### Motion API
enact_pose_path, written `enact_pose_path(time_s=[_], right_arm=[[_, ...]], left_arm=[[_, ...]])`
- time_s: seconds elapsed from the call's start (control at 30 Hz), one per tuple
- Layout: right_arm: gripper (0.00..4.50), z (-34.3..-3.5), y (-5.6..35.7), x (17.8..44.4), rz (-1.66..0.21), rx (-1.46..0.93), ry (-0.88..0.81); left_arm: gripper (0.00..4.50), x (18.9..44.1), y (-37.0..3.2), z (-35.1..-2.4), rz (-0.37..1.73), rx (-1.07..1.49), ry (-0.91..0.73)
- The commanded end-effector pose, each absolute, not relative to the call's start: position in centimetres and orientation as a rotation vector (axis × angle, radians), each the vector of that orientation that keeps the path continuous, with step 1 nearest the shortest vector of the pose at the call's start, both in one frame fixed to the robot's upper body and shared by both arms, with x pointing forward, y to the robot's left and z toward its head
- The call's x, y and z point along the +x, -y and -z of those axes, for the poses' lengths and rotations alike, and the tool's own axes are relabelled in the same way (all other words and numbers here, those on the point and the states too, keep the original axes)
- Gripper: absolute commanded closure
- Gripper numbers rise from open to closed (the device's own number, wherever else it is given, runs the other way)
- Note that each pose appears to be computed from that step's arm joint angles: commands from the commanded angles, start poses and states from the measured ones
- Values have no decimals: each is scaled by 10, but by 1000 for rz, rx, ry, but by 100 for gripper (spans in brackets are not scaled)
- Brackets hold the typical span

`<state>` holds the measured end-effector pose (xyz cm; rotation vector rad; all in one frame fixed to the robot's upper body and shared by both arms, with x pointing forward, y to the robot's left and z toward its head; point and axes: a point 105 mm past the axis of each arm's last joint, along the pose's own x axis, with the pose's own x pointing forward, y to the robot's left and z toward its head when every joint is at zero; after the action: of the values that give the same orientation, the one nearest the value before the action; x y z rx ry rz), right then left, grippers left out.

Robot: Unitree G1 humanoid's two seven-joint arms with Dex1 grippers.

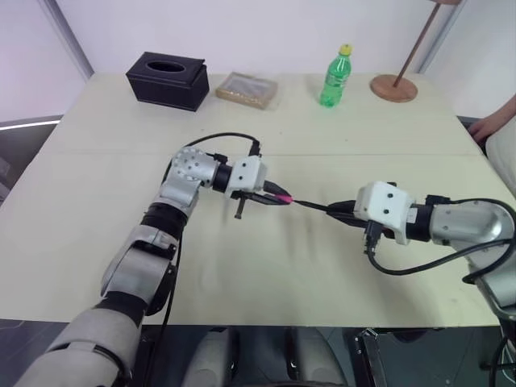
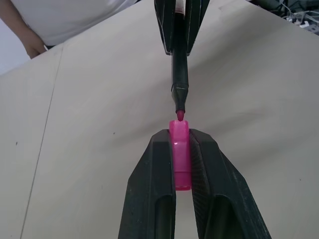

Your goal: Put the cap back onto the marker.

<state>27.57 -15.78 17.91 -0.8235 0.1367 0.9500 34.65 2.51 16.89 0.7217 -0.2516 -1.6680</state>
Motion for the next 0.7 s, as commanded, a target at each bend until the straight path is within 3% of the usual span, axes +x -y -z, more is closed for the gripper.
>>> enact_pose_path(time_s=[0.03, 0.7], right_arm=[[444, -189, 158, 275, -939, -842, -104], [444, -191, 156, 273, -943, -842, -97]], left_arm=[[450, 344, -24, -182, 1659, 724, 323], [450, 344, -22, -181, 1658, 726, 324]])
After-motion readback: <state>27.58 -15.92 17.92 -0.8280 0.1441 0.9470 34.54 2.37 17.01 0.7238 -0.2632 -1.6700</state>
